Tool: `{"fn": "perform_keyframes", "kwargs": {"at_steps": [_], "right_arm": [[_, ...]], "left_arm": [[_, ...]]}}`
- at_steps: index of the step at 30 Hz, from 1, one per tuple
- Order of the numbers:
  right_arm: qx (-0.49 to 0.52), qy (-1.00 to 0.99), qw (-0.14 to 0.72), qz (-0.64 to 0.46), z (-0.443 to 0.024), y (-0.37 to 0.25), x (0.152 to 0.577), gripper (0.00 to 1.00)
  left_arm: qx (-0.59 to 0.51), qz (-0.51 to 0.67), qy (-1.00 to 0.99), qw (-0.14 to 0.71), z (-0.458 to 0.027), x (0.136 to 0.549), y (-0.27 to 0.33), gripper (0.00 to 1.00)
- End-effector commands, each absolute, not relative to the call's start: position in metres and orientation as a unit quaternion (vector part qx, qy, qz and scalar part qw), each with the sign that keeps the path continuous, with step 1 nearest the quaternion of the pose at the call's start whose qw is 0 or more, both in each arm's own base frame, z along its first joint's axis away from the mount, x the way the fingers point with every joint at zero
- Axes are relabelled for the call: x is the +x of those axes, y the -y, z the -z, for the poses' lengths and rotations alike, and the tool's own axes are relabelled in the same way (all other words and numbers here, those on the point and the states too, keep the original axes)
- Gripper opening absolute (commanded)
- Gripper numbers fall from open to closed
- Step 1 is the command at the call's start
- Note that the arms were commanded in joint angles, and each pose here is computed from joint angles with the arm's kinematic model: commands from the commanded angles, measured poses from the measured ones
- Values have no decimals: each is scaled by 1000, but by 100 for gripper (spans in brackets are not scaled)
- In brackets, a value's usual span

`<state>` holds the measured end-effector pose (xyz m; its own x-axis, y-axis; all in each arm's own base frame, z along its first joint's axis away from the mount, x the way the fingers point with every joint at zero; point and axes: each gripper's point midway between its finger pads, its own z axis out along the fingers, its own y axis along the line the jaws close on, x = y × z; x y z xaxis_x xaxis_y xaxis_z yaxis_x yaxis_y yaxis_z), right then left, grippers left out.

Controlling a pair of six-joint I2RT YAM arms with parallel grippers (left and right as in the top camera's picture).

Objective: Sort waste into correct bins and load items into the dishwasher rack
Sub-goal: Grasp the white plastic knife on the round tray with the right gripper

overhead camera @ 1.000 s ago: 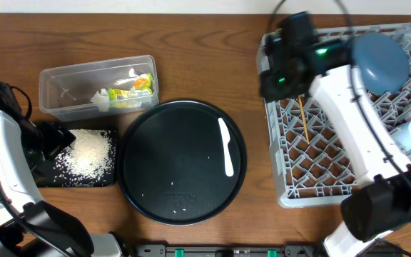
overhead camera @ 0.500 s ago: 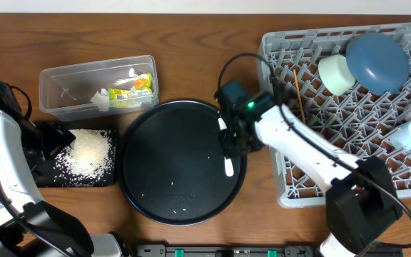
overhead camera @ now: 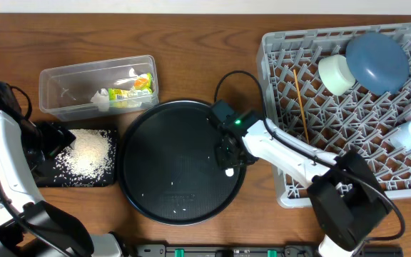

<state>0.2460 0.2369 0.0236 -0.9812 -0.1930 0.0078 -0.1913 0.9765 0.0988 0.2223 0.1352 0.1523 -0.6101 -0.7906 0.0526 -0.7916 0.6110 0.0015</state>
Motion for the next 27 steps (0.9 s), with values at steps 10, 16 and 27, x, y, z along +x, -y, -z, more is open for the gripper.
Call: {"fn": "perform_keyframes", "kwargs": {"at_steps": [10, 16, 27], "right_arm": [[67, 996, 66, -2, 22, -229, 228, 43], [71, 995, 74, -9, 26, -228, 224, 28], [71, 994, 78, -12, 25, -226, 221, 18]], "left_arm": [[444, -10, 896, 20, -155, 223, -136, 88], [444, -10, 896, 20, -155, 223, -136, 88], [444, -10, 895, 21, -155, 223, -136, 88]]}}
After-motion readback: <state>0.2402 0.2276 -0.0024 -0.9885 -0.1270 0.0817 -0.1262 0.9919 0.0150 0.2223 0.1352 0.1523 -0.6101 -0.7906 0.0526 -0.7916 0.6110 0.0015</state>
